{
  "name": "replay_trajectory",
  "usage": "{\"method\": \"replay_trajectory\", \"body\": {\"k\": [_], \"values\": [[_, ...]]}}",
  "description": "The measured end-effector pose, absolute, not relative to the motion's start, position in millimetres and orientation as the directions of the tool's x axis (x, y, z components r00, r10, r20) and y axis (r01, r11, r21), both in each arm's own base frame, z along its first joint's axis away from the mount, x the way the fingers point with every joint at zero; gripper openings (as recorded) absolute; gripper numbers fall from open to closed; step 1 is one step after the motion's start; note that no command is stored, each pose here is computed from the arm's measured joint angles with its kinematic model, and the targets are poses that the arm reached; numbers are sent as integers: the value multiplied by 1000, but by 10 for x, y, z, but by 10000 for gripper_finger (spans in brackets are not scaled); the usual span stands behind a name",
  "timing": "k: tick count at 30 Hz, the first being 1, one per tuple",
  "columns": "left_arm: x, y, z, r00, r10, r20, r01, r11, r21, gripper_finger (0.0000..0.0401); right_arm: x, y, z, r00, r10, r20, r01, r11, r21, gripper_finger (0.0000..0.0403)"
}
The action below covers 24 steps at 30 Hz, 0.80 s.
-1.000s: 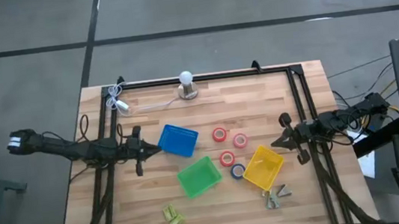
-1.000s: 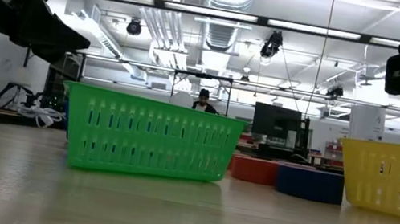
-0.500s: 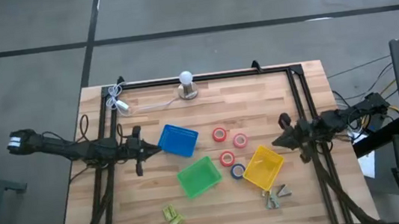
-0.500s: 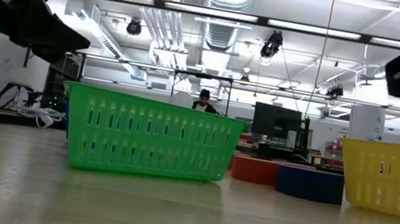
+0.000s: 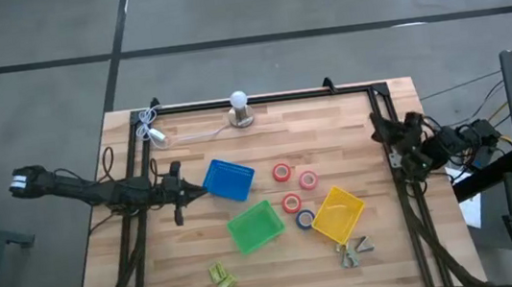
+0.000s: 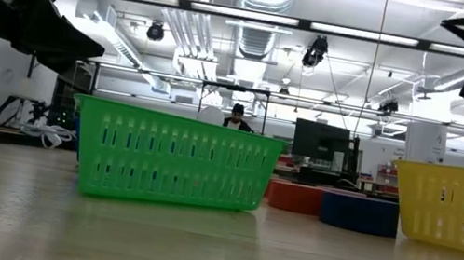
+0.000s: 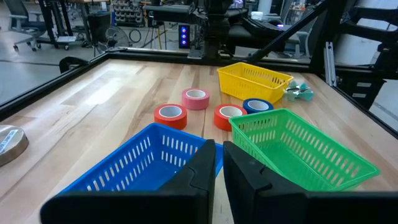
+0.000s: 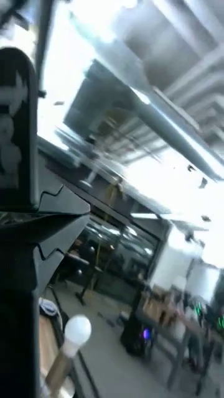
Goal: Pick and place Stapler, Stapler remover, tape
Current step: Put the pink tape into the yellow bin
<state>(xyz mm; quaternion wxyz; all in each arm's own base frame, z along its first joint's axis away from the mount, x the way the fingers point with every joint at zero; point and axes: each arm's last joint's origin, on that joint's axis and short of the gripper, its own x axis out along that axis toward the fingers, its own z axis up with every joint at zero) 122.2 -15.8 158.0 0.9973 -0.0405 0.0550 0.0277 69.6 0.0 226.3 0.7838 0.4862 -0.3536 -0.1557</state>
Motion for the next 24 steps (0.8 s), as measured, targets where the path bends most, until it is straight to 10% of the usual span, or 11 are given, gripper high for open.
{"method": "replay_trajectory", "body": {"k": [19, 24], "values": [[1222, -158, 1579, 992, 51, -112, -60, 995, -78, 35, 1064, 116, 2547, 773, -602, 198, 191, 519, 833, 9], [1222, -158, 1579, 992, 51, -112, -60, 995, -78, 35, 1283, 174, 2661, 871, -484, -87, 347, 480, 805, 11]]}}
